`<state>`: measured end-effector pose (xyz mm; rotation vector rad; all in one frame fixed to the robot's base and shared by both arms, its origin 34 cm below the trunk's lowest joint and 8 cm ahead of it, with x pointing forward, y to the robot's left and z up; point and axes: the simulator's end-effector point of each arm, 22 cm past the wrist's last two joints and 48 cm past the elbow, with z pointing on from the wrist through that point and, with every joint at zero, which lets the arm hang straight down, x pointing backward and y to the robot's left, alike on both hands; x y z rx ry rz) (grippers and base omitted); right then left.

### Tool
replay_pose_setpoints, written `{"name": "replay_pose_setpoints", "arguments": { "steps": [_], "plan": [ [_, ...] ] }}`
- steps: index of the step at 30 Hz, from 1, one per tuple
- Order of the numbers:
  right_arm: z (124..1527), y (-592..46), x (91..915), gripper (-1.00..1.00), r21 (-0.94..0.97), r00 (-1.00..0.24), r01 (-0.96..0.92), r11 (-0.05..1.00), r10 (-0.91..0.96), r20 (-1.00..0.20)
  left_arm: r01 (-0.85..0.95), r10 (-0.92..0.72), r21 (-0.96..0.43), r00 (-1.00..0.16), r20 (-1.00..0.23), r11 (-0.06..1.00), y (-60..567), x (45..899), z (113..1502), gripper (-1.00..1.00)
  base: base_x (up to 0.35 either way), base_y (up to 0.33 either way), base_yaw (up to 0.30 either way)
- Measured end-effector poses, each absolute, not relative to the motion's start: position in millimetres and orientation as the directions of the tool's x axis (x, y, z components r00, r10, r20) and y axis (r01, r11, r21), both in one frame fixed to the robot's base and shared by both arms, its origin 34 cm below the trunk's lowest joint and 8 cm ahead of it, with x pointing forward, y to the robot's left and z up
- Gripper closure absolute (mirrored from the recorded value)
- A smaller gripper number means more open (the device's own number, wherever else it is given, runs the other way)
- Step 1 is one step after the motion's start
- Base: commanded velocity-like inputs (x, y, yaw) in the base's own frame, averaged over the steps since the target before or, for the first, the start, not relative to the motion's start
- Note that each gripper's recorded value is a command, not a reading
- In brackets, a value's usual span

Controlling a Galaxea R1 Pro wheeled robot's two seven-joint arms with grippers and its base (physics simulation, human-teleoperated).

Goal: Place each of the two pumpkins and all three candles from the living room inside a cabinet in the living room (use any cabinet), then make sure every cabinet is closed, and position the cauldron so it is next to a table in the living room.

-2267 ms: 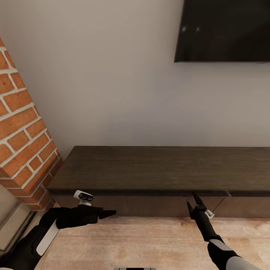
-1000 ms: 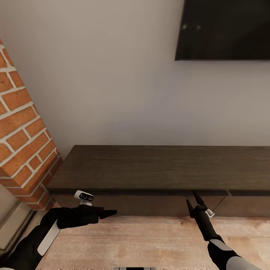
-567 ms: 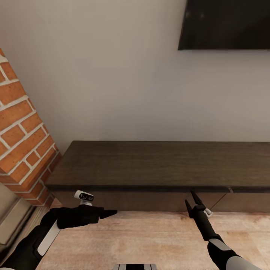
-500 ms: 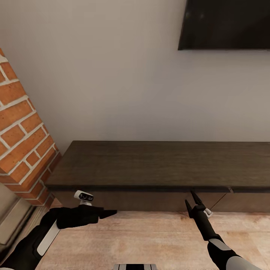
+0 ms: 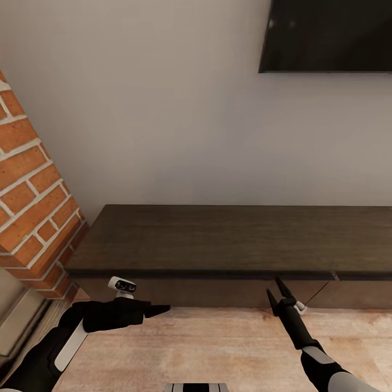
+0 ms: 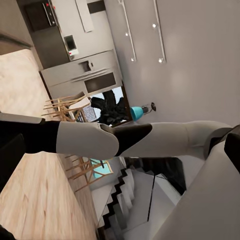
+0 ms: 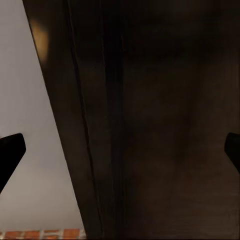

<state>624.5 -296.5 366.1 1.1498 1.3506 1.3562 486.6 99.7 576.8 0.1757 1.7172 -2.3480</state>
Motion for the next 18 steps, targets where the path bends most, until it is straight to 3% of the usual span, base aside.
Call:
{"name": "replay_pose_setpoints", "arguments": {
  "steps": [18],
  "plan": [
    [367.3,-292.0,623.5,-1.0,1.0,-0.207,0.017,-0.017,0.978,0.02,0.252,-0.112,-0.923,-0.967,-0.229,-0.29,99.8,486.6,577.0,-1.0,0.02,0.0,0.0]
  ]
}}
